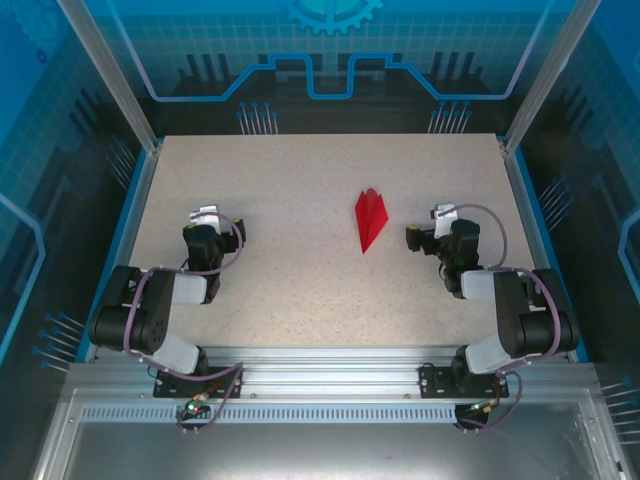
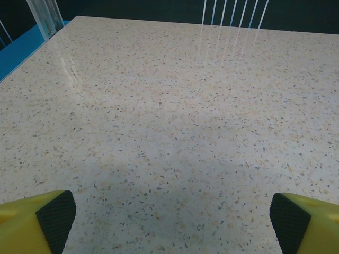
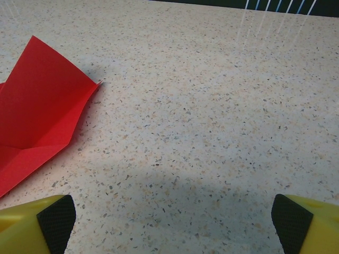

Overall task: Fold a paper plane with a square sheet of paper (fold left side to right side)
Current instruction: Reset both arms

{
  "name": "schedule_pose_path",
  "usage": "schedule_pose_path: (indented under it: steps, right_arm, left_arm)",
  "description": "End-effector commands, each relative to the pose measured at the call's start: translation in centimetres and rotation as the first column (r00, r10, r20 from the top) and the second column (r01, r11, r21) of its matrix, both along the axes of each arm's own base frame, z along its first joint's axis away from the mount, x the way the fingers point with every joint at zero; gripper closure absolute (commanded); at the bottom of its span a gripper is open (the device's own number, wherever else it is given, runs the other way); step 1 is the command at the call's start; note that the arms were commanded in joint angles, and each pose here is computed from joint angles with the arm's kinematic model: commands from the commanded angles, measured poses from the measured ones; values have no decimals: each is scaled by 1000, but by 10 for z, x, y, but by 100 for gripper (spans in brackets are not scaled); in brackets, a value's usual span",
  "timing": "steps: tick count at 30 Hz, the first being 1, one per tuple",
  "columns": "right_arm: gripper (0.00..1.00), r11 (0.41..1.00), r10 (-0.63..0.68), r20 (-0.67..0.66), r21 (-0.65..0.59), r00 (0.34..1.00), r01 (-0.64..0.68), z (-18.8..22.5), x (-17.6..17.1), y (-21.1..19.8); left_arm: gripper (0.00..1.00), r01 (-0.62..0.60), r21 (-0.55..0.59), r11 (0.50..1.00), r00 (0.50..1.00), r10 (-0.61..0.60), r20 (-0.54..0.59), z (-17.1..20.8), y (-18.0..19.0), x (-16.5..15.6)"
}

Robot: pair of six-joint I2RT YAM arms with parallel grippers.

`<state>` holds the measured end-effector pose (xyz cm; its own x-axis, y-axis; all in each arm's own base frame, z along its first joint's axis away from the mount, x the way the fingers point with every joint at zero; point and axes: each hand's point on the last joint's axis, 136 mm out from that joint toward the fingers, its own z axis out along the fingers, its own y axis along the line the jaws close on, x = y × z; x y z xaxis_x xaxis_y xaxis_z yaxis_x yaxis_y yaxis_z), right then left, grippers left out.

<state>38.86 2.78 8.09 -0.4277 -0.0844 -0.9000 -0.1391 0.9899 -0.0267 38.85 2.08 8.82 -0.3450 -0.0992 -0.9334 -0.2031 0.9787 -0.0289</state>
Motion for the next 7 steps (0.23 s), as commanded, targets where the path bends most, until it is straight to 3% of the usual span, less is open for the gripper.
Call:
schedule_pose_path:
  steps: [1,7]
  right_arm:
    - [1,1000,21,46,-12,999,-21,12,8,6]
    - [1,1000,21,47,-11,999,-20,13,8,6]
  left_arm:
    - [2,9,-26,1000,1000,-9,19,6,-2,3]
    - [1,10,-26,1000,1000,-9,19,6,-2,3]
